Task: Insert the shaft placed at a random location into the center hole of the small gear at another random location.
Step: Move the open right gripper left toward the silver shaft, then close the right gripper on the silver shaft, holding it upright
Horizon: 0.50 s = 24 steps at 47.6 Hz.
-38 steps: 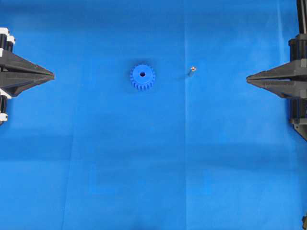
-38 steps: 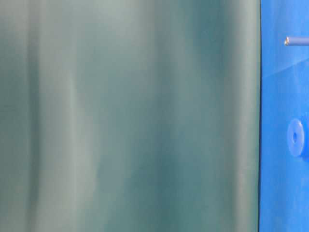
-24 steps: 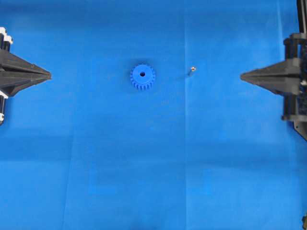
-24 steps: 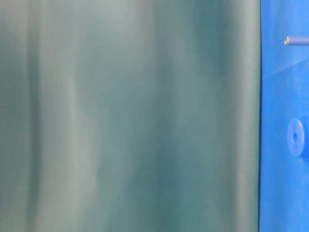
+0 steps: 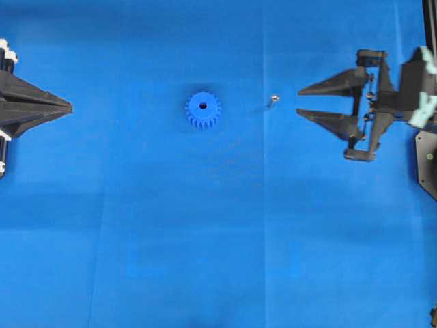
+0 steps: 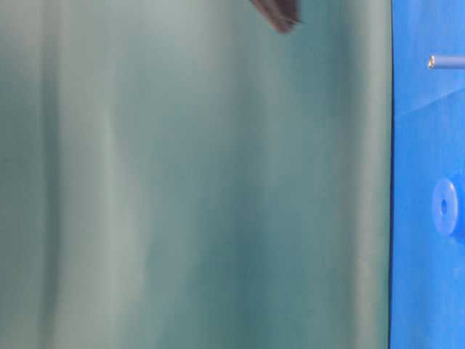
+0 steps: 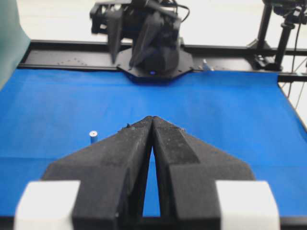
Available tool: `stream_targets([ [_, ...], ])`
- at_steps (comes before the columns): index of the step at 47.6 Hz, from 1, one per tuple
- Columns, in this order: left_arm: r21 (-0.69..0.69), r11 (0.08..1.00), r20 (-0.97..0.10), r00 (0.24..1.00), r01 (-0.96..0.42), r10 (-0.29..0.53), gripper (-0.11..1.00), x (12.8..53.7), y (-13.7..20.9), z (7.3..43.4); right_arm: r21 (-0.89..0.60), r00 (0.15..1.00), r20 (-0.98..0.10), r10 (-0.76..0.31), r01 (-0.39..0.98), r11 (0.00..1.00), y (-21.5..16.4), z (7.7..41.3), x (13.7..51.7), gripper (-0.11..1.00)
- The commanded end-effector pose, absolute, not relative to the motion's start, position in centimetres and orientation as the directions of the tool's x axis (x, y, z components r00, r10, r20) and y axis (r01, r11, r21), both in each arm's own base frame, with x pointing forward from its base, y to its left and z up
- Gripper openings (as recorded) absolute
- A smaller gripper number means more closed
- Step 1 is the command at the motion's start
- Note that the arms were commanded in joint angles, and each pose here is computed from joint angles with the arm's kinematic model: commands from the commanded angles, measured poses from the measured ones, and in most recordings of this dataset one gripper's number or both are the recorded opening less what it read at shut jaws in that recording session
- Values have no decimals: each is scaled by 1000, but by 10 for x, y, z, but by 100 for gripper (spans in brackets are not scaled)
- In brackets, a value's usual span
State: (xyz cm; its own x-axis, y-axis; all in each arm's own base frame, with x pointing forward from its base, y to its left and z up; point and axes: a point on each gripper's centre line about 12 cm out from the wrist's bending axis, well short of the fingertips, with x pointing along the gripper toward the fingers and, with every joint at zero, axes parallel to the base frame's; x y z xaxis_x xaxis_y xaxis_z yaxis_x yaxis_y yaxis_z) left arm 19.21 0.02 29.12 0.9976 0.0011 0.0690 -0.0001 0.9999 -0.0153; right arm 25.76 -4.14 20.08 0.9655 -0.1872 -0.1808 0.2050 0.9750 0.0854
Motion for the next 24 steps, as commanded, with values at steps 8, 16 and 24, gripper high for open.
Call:
stream_targets([
  [8, -12, 1000, 78, 997, 0, 1, 2, 192, 0, 293, 111, 945, -192, -267, 291, 950, -58, 175, 273, 74],
  [16, -12, 1000, 75, 997, 0, 1, 2, 192, 0, 291, 116, 920, -230, -318, 350, 929, -69, 151, 279, 72],
  [24, -11, 1000, 74, 997, 0, 1, 2, 192, 0, 290, 112, 897, -275, -345, 386, 916, -74, 130, 286, 72],
])
